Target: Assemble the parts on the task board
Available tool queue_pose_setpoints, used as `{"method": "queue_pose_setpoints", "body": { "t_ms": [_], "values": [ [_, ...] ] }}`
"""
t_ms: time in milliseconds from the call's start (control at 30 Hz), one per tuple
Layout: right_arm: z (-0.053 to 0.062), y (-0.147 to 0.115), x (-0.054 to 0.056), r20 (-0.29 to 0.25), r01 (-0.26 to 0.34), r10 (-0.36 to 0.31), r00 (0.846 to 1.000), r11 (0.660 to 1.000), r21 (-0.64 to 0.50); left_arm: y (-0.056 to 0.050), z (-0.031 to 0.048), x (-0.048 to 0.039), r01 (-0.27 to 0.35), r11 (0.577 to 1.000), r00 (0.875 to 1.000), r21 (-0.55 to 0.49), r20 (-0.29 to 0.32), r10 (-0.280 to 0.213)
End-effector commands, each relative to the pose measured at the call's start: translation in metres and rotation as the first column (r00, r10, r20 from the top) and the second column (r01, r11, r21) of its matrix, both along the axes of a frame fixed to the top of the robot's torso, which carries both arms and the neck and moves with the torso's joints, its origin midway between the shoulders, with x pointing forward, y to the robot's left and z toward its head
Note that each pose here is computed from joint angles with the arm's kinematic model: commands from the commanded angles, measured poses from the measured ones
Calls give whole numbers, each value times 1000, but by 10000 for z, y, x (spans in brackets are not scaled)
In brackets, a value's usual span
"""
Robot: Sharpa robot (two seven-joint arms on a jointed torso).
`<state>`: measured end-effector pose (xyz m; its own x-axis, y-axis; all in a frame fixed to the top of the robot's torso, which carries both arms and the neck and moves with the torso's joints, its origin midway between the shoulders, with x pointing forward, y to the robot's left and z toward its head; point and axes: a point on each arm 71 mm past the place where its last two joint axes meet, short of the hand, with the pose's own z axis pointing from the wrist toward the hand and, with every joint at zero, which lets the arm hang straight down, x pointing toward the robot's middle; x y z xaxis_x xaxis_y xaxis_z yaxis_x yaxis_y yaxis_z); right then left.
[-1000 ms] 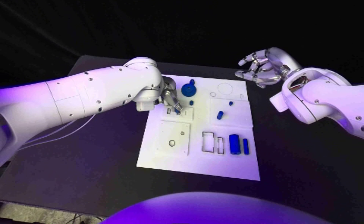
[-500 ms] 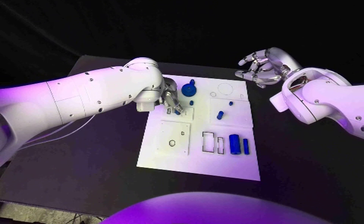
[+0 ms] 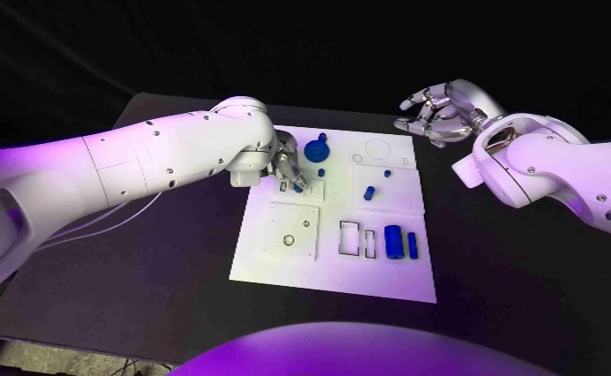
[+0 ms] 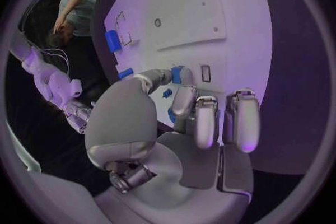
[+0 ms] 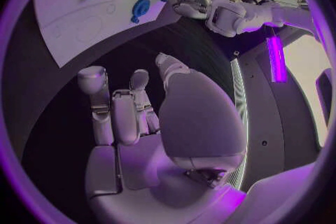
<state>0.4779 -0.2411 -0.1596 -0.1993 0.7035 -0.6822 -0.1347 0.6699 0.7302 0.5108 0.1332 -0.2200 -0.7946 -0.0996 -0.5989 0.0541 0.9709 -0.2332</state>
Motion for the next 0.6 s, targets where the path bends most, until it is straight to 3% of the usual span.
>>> {"method": "queue_pose_setpoints", "body": {
  "t_ms": [33, 600],
  "values": [
    [3, 12, -3, 7, -10, 10, 1000, 1000, -2, -26, -12, -8, 9, 1000, 1000, 7, -25, -9],
    [3, 17, -2, 8, -12, 12, 1000, 1000, -2, -30, -53, -5, -5, 1000, 998, 25, -56, 6]
  ]
}}
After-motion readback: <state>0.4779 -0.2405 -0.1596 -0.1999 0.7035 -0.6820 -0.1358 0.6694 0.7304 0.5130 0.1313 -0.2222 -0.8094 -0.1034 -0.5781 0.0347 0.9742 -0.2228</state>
